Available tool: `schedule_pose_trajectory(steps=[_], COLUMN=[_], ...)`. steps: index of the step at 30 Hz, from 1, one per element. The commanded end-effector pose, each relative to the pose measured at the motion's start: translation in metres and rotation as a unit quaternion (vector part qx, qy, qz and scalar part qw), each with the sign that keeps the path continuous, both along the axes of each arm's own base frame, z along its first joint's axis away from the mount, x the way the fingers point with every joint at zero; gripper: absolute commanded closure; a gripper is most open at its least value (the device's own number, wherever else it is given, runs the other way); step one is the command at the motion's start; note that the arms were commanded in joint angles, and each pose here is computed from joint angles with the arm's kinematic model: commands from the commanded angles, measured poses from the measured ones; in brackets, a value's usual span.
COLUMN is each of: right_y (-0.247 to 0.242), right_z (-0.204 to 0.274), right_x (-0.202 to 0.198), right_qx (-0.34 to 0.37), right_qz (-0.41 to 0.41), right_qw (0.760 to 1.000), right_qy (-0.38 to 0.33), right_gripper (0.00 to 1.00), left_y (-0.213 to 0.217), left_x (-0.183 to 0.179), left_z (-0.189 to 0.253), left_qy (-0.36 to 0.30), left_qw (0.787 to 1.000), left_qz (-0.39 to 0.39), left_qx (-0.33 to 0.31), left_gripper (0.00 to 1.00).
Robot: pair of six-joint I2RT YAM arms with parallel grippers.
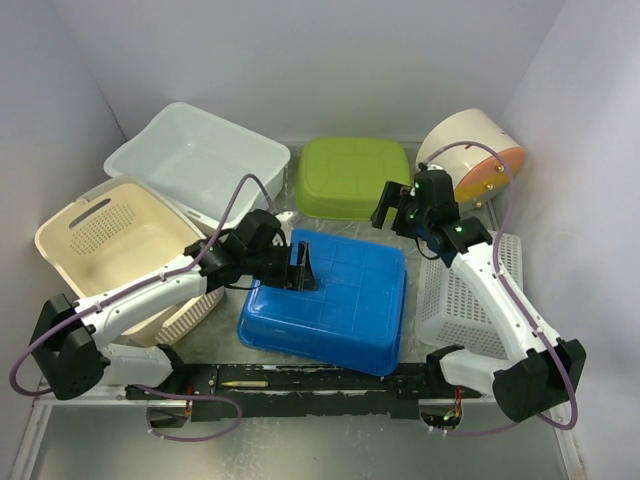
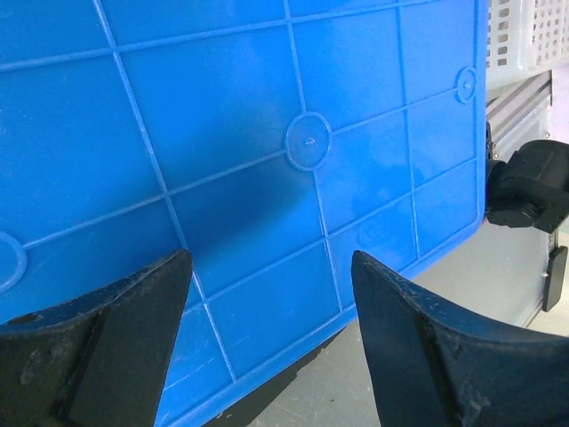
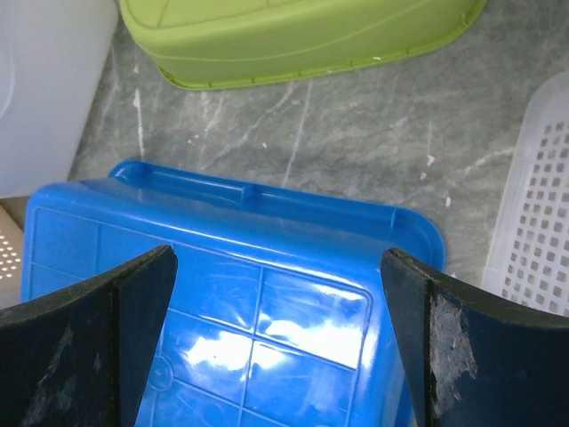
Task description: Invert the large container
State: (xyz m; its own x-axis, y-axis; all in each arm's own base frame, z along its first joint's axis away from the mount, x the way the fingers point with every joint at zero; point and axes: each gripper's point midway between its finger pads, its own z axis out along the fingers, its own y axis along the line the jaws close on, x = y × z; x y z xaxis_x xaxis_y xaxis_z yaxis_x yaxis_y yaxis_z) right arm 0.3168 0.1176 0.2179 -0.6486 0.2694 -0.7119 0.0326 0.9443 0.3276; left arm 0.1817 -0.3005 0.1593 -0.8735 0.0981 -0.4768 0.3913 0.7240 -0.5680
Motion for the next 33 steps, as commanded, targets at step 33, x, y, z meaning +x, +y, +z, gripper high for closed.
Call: schedule_pose_trajectory(steps=[33], right_y=[0.029], right_z=[-0.085], right_x=[-0.059], right_qx=[0.168], right_qz=[0.036], right_qw=[0.975], right_qy=[0.141], right_gripper=[0.00], left_y=[0.071], left_x=[0.023], left_z=[-0.028], left_qy=[0.037], left_qw=[0.996], left_qz=[0.053], left_qx=[0.062], left_gripper=[0.13])
